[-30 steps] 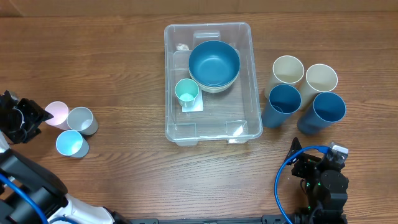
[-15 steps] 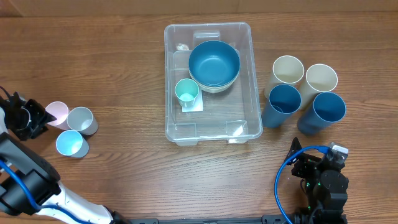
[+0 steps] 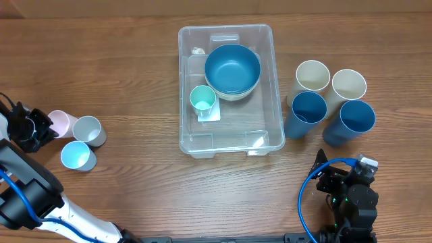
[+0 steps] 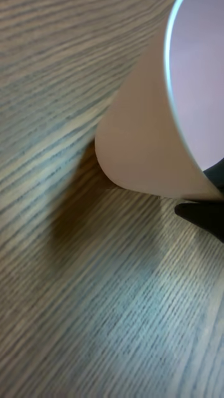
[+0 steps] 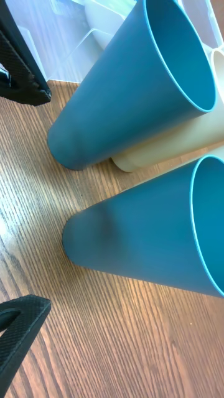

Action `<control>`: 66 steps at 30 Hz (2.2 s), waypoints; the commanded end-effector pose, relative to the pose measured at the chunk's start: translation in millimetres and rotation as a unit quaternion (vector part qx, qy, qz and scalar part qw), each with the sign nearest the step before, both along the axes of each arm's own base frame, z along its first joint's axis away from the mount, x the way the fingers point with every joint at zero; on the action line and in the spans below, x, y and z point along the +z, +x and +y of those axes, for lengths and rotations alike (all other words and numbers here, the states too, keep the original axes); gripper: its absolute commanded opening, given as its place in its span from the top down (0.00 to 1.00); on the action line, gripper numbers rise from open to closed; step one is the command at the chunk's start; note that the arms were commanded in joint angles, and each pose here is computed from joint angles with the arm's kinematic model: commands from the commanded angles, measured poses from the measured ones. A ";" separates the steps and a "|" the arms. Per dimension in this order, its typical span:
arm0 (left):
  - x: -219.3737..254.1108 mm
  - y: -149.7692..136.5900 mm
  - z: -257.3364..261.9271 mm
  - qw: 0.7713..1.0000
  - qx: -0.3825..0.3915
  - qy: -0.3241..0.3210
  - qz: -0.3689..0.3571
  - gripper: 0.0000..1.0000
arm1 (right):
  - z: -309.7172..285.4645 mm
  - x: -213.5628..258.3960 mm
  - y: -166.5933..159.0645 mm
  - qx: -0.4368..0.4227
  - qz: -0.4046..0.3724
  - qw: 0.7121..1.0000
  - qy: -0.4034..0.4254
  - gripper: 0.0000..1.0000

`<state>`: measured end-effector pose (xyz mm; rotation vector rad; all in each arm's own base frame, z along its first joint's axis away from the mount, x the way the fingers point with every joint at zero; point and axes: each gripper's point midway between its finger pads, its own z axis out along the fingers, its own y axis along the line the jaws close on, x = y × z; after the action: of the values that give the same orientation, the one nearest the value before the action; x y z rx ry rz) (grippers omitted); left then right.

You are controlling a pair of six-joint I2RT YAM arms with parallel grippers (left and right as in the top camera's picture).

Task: Pack container
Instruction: 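Carry the pink cup into the bin and lower it onto the mint cup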

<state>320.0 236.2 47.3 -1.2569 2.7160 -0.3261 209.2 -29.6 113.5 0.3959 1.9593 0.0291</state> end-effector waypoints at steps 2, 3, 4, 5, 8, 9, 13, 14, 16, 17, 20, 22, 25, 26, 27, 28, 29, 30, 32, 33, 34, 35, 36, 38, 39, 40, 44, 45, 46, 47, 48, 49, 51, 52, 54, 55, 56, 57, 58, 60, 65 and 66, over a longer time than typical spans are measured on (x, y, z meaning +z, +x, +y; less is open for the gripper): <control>24.7 -4.6 15.1 0.999 0.018 0.045 0.007 0.96 | -1.6 -6.5 -0.9 -0.006 0.005 1.000 0.002 0.00; 37.2 -2.4 17.2 0.998 0.018 0.055 -0.003 0.96 | -1.6 -6.5 -0.9 -0.006 0.005 1.000 0.002 0.00; 51.9 0.3 18.4 0.998 0.018 0.065 -0.016 0.96 | -1.6 -6.5 -0.9 -0.006 0.005 1.000 0.002 0.00; 69.8 4.2 19.0 0.996 0.017 0.078 -0.032 0.96 | -1.6 -6.5 -0.9 -0.006 0.005 1.000 0.002 0.00; 131.2 22.0 8.6 0.988 0.004 0.113 -0.100 0.96 | -1.6 -6.5 -0.9 -0.006 0.005 1.000 0.002 0.00; 163.4 31.7 -4.0 0.982 -0.012 0.131 -0.138 0.96 | -1.6 -6.5 -0.9 -0.006 0.005 1.000 0.002 0.00; 247.0 57.1 -75.9 0.949 -0.105 0.185 -0.235 0.96 | -1.6 -6.5 -0.9 -0.006 0.005 1.000 0.002 0.00; 256.6 62.0 -97.8 0.941 -0.133 0.188 -0.249 0.96 | -1.6 -6.5 -0.9 -0.006 0.005 1.000 0.002 0.00; 264.9 69.8 -147.0 0.926 -0.198 0.182 -0.266 0.96 | -1.6 -6.5 -0.9 -0.006 0.005 1.000 0.002 0.00; 264.2 72.8 -171.6 0.920 -0.227 0.172 -0.269 0.96 | -1.6 -6.5 -0.9 -0.006 0.005 1.000 0.002 0.00; 250.4 81.1 -255.7 0.897 -0.326 0.135 -0.267 0.96 | -1.6 -6.5 -0.9 -0.006 0.005 1.000 0.002 0.00; 235.9 85.4 -303.1 0.880 -0.380 0.114 -0.260 0.96 | -1.6 -6.5 -0.9 -0.006 0.005 1.000 0.002 0.00; 201.0 90.9 -358.9 0.861 -0.442 0.101 -0.229 0.96 | -1.6 -6.5 -0.9 -0.006 0.005 1.000 0.002 0.00; 187.4 92.9 -369.9 0.859 -0.454 0.105 -0.214 0.96 | -1.6 -6.5 -0.9 -0.006 0.005 1.000 0.002 0.00; 174.1 95.2 -379.2 0.856 -0.464 0.107 -0.201 0.96 | -1.6 -6.5 -0.9 -0.006 0.005 1.000 0.002 0.00; 161.6 97.3 -388.7 0.853 -0.475 0.105 -0.190 0.96 | -1.6 -6.5 -0.9 -0.006 0.005 1.000 0.002 0.00; 149.3 99.7 -397.1 0.851 -0.483 0.101 -0.181 0.96 | -1.6 -6.5 -0.9 -0.006 0.005 1.000 0.002 0.00; 137.9 101.8 -404.0 0.849 -0.490 0.097 -0.173 0.96 | -1.6 -6.5 -0.9 -0.006 0.005 1.000 0.002 0.00; 117.1 105.3 -412.8 0.850 -0.495 0.091 -0.156 0.96 | -1.6 -6.5 -0.9 -0.006 0.005 1.000 0.002 0.00; 105.1 107.0 -414.9 0.852 -0.495 0.088 -0.144 0.96 | -1.6 -6.5 -0.9 -0.006 0.005 1.000 0.002 0.00; 97.6 107.6 -415.7 0.854 -0.495 0.087 -0.136 0.96 | -1.6 -6.5 -0.9 -0.006 0.005 1.000 0.002 0.00; 90.5 108.0 -415.8 0.855 -0.495 0.085 -0.128 0.96 | -1.6 -6.5 -0.9 -0.006 0.005 1.000 0.002 0.00; 84.7 108.1 -415.9 0.857 -0.493 0.083 -0.121 0.96 | -1.6 -6.5 -0.9 -0.006 0.005 1.000 0.002 0.00; 79.9 108.1 -415.8 0.859 -0.493 0.082 -0.115 0.96 | -1.6 -6.6 -0.9 -0.006 0.005 1.000 0.002 0.00; 80.1 108.1 -415.9 0.859 -0.491 0.082 -0.115 0.96 | -1.6 -6.5 -0.9 -0.006 0.005 1.000 0.002 0.00; 80.6 108.3 -416.0 0.859 -0.491 0.082 -0.116 0.96 | -1.6 -6.5 -0.9 -0.006 0.005 1.000 0.002 0.00; 86.3 108.4 -416.1 0.859 -0.491 0.082 -0.119 0.96 | -1.6 -6.5 -0.9 -0.006 0.005 1.000 0.002 0.00; 88.1 108.1 -415.9 0.859 -0.491 0.082 -0.119 0.96 | -1.6 -6.5 -0.9 -0.006 0.005 1.000 0.002 0.00; 90.2 107.5 -415.7 0.859 -0.491 0.082 -0.120 0.96 | -1.6 -6.5 -0.9 -0.006 0.005 1.000 0.002 0.00; 93.5 106.5 -415.4 0.859 -0.491 0.082 -0.121 0.96 | -1.6 -6.5 -0.9 -0.006 0.005 1.000 0.002 0.00; 95.9 105.7 -415.1 0.859 -0.491 0.082 -0.122 0.96 | -1.6 -6.5 -0.9 -0.006 0.005 1.000 0.002 0.00; 98.9 105.0 -414.9 0.859 -0.491 0.082 -0.122 0.96 | -1.6 -6.5 -0.9 -0.006 0.005 1.000 0.002 0.00; 106.4 102.7 -414.0 0.859 -0.491 0.082 -0.121 0.96 | -1.6 -6.7 -0.9 -0.006 0.005 1.000 0.002 0.00; 108.8 101.7 -413.7 0.859 -0.491 0.082 -0.120 0.96 | -1.6 -6.5 -0.9 -0.006 0.005 1.000 0.002 0.00; 112.8 96.3 -413.5 0.859 -0.494 0.080 -0.112 0.96 | -1.6 -6.5 -0.9 -0.006 0.005 1.000 0.002 0.00; 112.8 92.4 -413.7 0.858 -0.496 0.079 -0.105 0.96 | -1.6 -6.5 -0.9 -0.006 0.005 1.000 0.002 0.00; 111.9 88.4 -414.0 0.858 -0.498 0.077 -0.098 0.96 | -1.6 -6.5 -0.9 -0.006 0.005 1.000 0.002 0.00; 111.0 84.7 -414.9 0.857 -0.501 0.076 -0.092 0.96 | -1.6 -6.5 -0.9 -0.006 0.005 1.000 0.002 0.00; 110.1 80.4 -416.0 0.855 -0.506 0.075 -0.085 0.96 | -1.6 -6.5 -0.9 -0.006 0.005 1.000 0.002 0.00; 109.3 75.5 -419.3 0.852 -0.513 0.074 -0.079 0.96 | -1.6 -6.5 -0.9 -0.006 0.005 1.000 0.002 0.00; 108.2 66.5 -428.5 0.844 -0.526 0.073 -0.071 0.95 | -1.6 -6.5 -0.9 -0.006 0.005 1.000 0.002 0.00; 108.0 65.6 -428.3 0.844 -0.526 0.074 -0.070 0.94 | -1.6 -6.5 -0.9 -0.006 0.005 1.000 0.002 0.00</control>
<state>386.5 -186.1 141.3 0.3807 2.9525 -0.2598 209.1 -29.6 113.4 0.3960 1.9596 0.0290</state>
